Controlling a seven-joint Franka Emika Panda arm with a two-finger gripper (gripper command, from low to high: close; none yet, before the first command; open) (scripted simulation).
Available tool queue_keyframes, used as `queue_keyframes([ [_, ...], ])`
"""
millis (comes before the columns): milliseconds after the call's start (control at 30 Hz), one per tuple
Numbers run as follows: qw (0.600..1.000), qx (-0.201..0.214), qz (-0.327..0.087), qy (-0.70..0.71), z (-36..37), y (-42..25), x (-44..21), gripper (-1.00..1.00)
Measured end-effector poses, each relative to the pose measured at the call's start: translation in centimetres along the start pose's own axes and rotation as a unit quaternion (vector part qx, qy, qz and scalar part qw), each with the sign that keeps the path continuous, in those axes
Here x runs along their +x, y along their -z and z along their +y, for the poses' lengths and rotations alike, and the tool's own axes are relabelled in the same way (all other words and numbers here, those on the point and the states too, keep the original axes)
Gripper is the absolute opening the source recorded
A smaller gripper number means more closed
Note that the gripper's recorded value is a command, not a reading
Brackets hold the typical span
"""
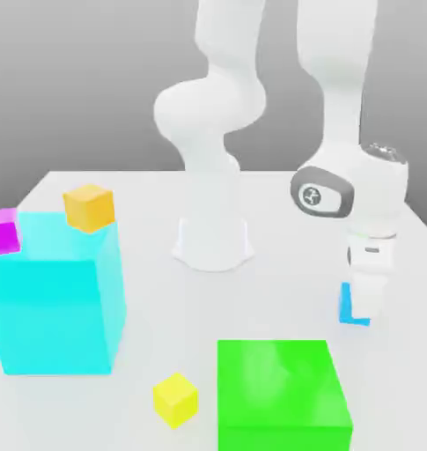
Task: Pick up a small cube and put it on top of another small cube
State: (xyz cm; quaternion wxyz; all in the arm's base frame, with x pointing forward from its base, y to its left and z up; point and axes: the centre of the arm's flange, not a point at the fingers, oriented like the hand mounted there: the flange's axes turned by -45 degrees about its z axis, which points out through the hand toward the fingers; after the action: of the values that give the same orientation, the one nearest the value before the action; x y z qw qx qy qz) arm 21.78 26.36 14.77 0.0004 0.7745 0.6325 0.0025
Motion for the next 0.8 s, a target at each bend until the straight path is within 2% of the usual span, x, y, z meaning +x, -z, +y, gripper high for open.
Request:
queue_keyframes([
  [300, 1.000, 0.001, -0.002, -0.002, 0.1, 4.9, -0.2, -1.00],
  [567, 0.999, 0.002, 0.004, -0.049, 11.7, 10.3, -4.1, -1.00],
  [800, 0.995, -0.002, 0.006, -0.100, 21.3, 15.8, -13.1, -1.00],
])
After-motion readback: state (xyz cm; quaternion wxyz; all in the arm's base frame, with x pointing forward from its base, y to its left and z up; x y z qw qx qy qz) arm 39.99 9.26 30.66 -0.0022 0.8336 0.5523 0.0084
